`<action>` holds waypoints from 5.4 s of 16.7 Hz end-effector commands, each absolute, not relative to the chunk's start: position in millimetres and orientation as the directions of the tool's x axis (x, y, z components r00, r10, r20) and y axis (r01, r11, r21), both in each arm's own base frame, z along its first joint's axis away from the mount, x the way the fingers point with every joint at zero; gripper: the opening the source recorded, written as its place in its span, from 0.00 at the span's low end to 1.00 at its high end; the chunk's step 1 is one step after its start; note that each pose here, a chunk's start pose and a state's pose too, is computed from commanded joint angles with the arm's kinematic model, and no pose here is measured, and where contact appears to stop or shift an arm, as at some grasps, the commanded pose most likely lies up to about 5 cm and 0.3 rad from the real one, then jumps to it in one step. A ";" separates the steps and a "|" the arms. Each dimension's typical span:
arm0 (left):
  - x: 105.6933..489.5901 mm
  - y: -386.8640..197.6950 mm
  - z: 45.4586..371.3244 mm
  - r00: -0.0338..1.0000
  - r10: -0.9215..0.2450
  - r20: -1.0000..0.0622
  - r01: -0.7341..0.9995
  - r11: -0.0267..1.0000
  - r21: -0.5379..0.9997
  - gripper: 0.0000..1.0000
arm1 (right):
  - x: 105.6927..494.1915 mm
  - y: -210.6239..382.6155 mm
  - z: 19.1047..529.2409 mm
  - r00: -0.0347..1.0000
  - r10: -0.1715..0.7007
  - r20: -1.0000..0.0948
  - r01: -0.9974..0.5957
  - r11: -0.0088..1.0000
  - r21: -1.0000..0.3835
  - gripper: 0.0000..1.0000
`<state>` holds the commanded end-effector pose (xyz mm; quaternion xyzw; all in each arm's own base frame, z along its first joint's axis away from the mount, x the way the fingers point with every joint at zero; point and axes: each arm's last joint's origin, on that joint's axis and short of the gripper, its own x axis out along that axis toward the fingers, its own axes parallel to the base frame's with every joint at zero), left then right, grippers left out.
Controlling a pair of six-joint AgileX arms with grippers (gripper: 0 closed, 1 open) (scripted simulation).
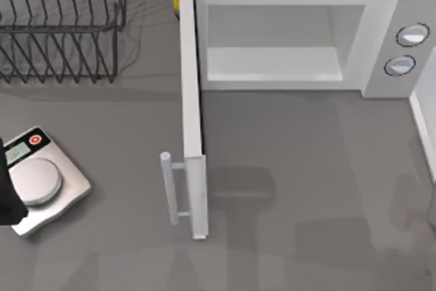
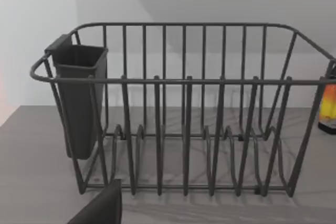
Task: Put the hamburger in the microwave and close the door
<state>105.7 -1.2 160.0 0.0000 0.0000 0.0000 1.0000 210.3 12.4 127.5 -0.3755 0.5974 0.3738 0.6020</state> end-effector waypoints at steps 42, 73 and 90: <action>105.7 -1.2 160.0 1.000 0.000 0.000 0.000 1.000 0.000 1.00 | 209.6 12.9 202.5 -0.009 0.006 -1.000 -0.891 0.453 0.011 0.00; 105.7 -1.2 160.0 1.000 0.000 0.000 0.000 1.000 0.000 1.00 | 362.7 238.4 82.6 0.919 -0.015 -0.395 -0.019 0.996 -0.084 0.00; 105.7 -1.2 160.0 1.000 0.000 0.000 0.000 1.000 0.000 1.00 | 433.1 257.4 76.8 0.942 -0.020 -0.334 0.024 1.000 0.007 0.00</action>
